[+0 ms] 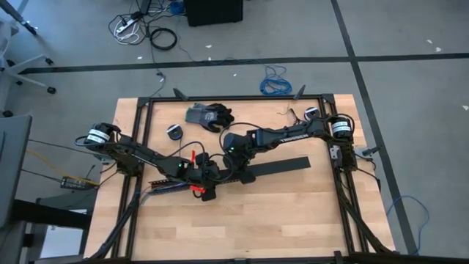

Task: Ziptie cables
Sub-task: Close the black cable duct with the cover

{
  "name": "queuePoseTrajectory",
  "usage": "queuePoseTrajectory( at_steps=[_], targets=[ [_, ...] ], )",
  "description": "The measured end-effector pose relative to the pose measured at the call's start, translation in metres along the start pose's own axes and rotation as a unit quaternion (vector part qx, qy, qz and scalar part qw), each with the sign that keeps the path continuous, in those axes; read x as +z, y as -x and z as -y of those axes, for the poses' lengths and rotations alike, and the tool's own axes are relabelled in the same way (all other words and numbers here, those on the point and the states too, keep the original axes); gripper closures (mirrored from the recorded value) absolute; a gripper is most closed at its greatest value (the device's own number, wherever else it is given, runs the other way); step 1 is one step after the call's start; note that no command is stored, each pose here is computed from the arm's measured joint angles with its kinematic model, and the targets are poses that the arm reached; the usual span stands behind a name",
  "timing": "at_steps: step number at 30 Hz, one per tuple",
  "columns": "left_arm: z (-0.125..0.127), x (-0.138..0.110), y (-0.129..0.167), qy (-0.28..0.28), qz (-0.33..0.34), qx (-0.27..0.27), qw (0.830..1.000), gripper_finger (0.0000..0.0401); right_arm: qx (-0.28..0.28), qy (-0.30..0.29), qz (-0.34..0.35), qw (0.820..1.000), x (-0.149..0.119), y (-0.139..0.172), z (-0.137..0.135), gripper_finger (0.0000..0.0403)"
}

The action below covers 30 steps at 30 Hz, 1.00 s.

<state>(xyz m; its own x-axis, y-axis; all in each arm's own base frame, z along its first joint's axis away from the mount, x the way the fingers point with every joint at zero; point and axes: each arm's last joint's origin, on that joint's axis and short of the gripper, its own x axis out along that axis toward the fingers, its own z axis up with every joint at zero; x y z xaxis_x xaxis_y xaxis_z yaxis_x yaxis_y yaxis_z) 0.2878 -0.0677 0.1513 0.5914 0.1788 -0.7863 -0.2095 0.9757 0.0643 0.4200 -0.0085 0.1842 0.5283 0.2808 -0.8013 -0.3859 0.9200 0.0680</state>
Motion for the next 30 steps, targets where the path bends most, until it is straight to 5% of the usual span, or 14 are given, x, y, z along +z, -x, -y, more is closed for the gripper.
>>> queuePoseTrajectory(
  at_steps=[12,24,30],
  targets=[
    [0.0,-0.001,0.0,-0.003,-0.001,0.0,1.0,0.0166,0.008,-0.012,0.009,1.0,-0.015,-0.011,0.002,0.0403],
    [-0.001,-0.005,-0.001,0.004,-0.018,0.005,1.0,0.0071,0.01,-0.012,0.01,1.0,-0.015,-0.013,0.002,0.0403],
    [-0.003,-0.01,0.0,0.006,-0.047,0.014,0.999,0.0061,0.01,-0.013,0.008,1.0,-0.016,-0.013,0.002,0.0403]
  ],
)
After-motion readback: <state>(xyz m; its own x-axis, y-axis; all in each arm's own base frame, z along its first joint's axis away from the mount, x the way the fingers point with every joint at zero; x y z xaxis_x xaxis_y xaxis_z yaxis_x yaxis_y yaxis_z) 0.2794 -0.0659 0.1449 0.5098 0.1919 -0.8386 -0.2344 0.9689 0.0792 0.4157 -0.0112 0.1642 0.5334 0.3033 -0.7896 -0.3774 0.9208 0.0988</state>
